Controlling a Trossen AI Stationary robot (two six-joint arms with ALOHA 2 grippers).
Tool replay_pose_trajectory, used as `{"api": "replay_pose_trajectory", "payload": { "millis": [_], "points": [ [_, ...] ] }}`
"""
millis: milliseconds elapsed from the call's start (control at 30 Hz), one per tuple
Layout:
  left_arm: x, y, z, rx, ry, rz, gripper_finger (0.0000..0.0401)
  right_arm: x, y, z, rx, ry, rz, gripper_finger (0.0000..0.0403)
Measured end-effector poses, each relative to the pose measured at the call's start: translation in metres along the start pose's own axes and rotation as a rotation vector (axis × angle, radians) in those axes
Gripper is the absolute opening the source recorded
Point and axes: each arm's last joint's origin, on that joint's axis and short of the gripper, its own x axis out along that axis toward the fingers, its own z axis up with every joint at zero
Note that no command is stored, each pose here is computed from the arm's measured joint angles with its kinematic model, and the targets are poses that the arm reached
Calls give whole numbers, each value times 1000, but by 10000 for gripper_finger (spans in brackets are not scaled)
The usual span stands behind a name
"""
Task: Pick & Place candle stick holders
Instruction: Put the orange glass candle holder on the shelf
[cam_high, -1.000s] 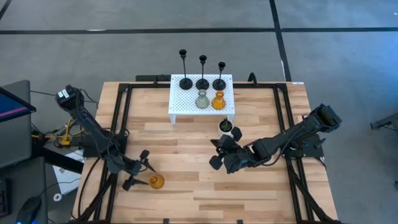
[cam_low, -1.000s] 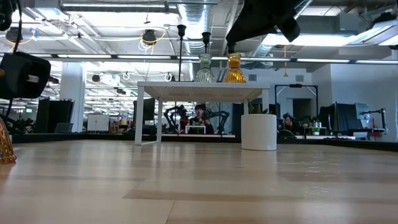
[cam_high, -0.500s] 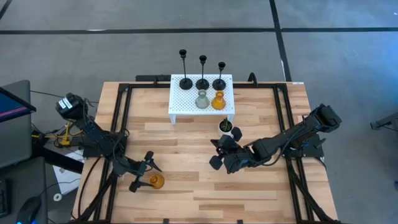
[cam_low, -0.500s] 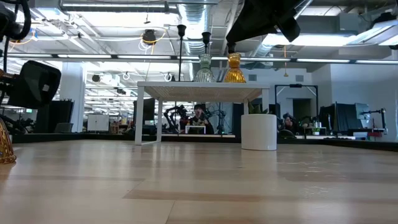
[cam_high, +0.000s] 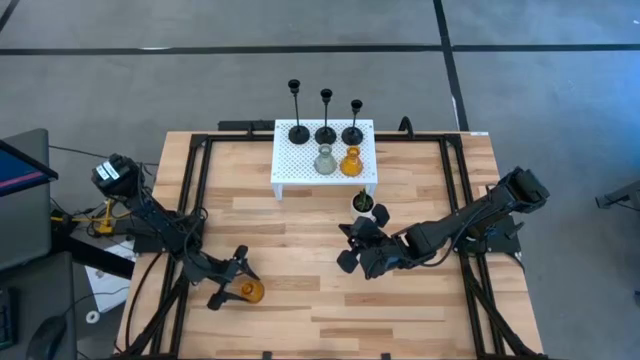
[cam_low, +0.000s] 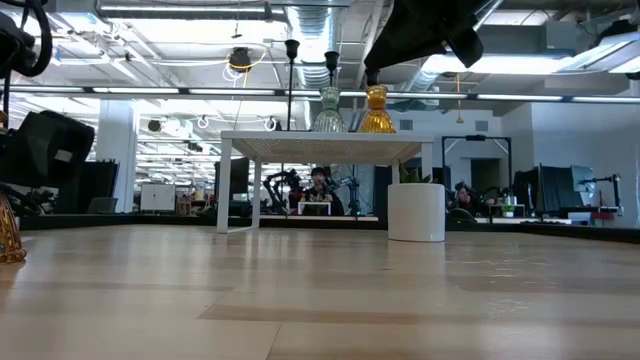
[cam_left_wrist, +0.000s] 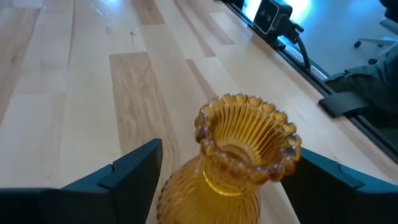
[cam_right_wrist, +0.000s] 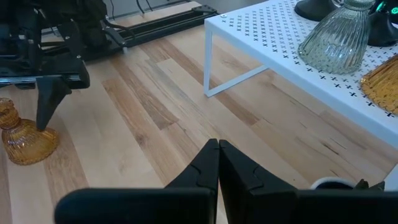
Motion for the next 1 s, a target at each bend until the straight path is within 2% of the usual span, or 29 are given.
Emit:
{"api": "replay_pose_trajectory", "payload": {
  "millis": [233,633,733,867,1000],
  "points": [
    [0,-1,2,-8,-19,-5,264,0,0,0,0,0,0,0],
    [0,-1,2,-8,-22,-4,154,0,0,0,0,0,0,0],
    [0,0,3,-14,-33,26,132,0,0,0,-4,2,-2,0],
    [0,0,8,-100,-84,66,130,0,0,-1,-9,5,-4,0],
    [1,-3,17,-144,-117,52,149,-2,-1,-5,-47,26,-14,0]
  ]
}}
